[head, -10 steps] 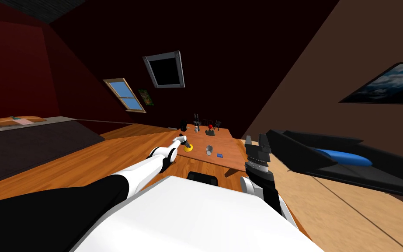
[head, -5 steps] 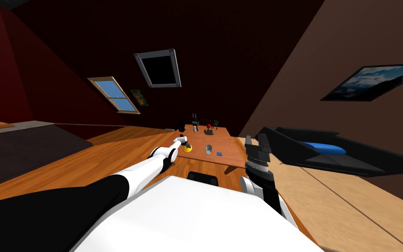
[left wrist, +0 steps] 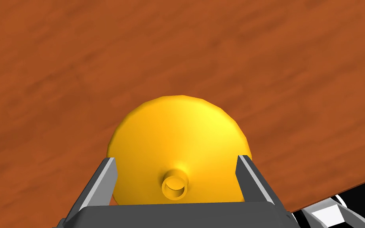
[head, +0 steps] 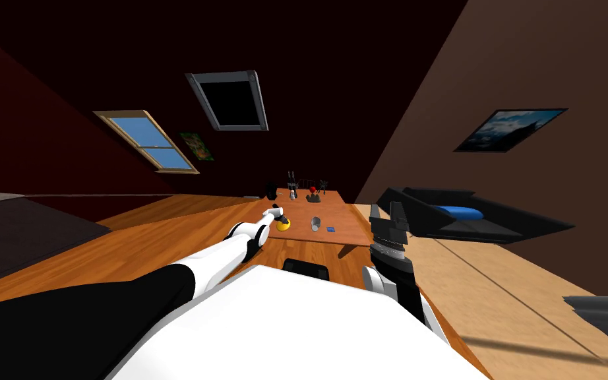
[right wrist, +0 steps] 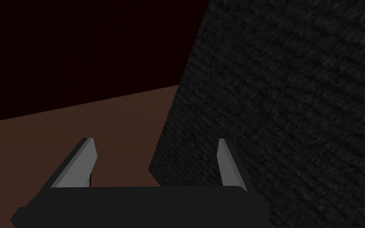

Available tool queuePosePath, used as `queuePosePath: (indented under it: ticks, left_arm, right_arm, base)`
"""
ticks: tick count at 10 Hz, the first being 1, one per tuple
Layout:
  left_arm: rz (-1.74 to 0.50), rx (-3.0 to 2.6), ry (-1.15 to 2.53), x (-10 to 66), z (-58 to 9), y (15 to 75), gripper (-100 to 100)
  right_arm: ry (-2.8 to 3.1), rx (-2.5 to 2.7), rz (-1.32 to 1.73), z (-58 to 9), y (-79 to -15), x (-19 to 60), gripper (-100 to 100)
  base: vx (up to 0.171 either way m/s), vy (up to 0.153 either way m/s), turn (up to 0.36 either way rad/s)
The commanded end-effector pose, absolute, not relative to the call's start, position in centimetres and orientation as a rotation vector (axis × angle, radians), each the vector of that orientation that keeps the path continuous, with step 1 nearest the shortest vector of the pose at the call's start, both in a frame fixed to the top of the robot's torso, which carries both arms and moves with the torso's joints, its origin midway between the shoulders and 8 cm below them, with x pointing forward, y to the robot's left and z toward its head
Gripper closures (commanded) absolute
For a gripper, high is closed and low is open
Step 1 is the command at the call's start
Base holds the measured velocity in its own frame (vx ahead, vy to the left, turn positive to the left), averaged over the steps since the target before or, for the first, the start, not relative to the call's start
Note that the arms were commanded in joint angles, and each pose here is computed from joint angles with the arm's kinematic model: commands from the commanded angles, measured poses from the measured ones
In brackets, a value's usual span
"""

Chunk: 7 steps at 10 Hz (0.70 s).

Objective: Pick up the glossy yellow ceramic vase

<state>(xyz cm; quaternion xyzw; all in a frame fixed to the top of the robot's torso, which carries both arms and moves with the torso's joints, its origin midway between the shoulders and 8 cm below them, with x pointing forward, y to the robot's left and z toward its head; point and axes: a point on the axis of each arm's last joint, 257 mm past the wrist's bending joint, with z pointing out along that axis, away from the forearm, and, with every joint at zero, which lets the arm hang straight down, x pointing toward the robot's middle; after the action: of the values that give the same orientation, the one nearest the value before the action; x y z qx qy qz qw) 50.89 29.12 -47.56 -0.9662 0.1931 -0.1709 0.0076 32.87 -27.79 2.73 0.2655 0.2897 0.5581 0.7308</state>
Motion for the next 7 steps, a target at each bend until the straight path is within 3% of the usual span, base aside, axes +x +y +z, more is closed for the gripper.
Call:
queuePosePath:
  ticks: [1,2,3,7]
  left_arm:
    - [-0.536,-3.024,0.564,50.79,-47.91,28.98,-100]
    - [-0.534,-3.023,0.582,50.82,-47.76,29.05,-100]
    - [-0.536,-3.023,0.576,50.84,-47.77,29.05,100]
    - [-0.537,-3.023,0.577,50.87,-47.75,29.03,100]
  right_arm:
    - [0.638,0.584,1.229,2.73,-27.79,32.87,0]
    - [0.638,0.584,1.229,2.73,-27.79,32.87,0]
    - [0.638,0.585,1.229,2.73,-27.79,32.87,0]
    - [0.638,0.585,1.229,2.73,-27.79,32.87,0]
  base:
    - [-0.03,0.086,-0.127]
    - [-0.014,0.041,-0.029]
    - [-0.003,0.007,0.005]
    - [0.0,0.0,0.0]
